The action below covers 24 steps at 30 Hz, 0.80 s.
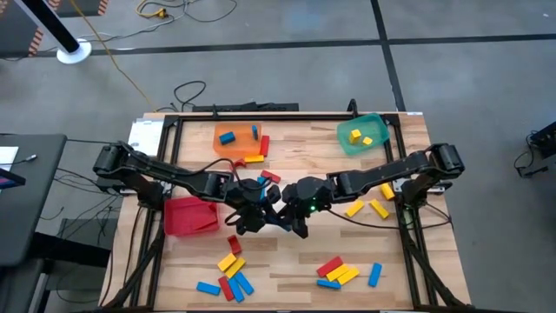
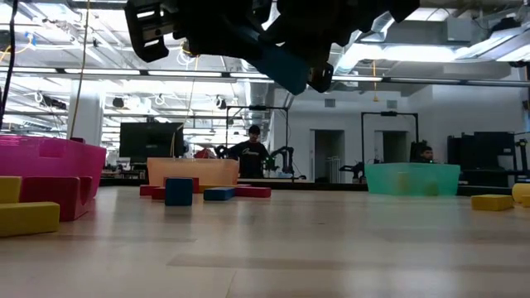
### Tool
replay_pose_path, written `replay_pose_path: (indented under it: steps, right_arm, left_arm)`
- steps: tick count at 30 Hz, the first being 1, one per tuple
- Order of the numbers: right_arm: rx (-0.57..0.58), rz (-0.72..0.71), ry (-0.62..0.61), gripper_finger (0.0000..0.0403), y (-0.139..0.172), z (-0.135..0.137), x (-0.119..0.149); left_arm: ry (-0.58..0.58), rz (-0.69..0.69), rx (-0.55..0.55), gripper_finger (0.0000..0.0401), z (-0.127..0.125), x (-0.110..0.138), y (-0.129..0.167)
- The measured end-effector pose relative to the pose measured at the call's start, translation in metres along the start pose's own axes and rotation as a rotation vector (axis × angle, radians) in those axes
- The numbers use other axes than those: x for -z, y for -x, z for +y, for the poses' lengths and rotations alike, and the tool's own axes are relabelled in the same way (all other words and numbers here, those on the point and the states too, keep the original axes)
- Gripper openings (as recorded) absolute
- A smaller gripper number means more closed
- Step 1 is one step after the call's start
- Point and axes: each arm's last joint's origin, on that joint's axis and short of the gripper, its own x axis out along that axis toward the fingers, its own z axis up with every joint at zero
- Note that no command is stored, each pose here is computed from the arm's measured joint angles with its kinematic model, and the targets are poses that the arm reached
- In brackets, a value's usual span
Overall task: Sort blocks
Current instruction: Put the blue block into the orange bin
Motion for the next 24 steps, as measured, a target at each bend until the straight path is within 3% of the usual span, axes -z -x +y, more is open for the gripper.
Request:
replay_pose_path:
  steps: [5,12,18,24]
  right_arm:
    - [0.001,0.0,0.015,0.0135,0.001,0.0,0.0]
    - [0.018,0.042,0.034,0.0203,0.02,0.006,0.0]
    - [0.175,0.078,0.027,0.0233,0.047,0.008,0.004]
    - [0.261,0.116,0.028,0.0227,0.052,0.013,0.013]
  left_arm:
    - [0.004,0.019,0.01,0.0055,-0.002,-0.001,0.004]
    - [0.031,0.091,0.026,0.0055,-0.004,-0.004,0.031]
    - [0.1,0.379,-0.097,0.0055,0.0,0.012,0.069]
    - [0.301,0.691,-0.239,0.0055,0.019,0.06,0.108]
